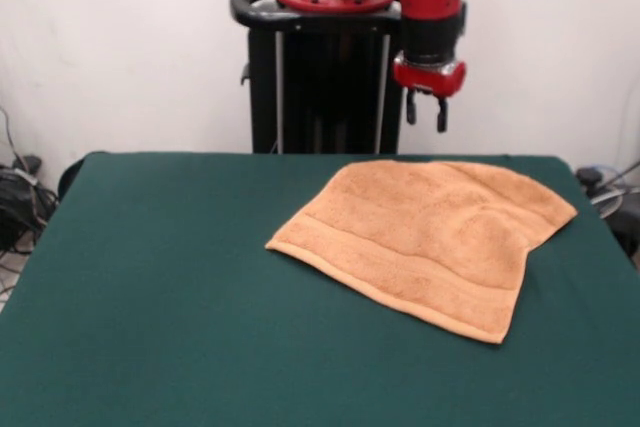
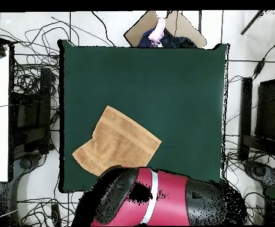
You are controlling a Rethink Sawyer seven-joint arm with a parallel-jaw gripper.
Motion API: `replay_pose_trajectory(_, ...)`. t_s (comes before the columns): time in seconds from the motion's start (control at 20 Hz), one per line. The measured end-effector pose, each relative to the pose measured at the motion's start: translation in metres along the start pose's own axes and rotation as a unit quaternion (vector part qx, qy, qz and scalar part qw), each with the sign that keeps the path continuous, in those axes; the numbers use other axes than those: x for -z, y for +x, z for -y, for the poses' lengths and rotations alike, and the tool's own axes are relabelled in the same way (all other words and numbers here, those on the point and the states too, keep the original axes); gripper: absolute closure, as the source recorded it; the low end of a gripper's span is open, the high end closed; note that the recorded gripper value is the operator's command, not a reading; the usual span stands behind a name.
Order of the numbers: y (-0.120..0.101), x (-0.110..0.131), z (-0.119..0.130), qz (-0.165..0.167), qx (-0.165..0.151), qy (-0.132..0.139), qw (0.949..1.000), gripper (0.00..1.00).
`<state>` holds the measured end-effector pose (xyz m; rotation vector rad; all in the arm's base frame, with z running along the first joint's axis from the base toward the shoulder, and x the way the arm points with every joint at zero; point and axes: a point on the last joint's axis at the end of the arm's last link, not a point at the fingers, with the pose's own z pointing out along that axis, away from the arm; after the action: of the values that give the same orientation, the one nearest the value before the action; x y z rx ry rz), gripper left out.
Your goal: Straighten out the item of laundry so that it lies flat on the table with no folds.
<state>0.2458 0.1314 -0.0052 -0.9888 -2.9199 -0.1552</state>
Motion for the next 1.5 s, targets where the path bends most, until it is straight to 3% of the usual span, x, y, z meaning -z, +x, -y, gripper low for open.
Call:
replay_pose_trajectory(0.3, -0.012, -0.002, -0.008, 0.019, 0.002, -0.004, 0.9998, 0.0)
replay_pose_trajectory(0.55, -0.019, -0.002, -0.018, 0.037, 0.002, 0.008, 0.9993, 0.0)
replay_pose_trajectory(1.0, -0.028, -0.003, -0.042, 0.031, 0.008, 0.03, 0.999, 0.0)
replay_pose_trajectory(1.5, -0.041, -0.014, -0.076, 0.047, 0.031, 0.022, 0.9982, 0.0)
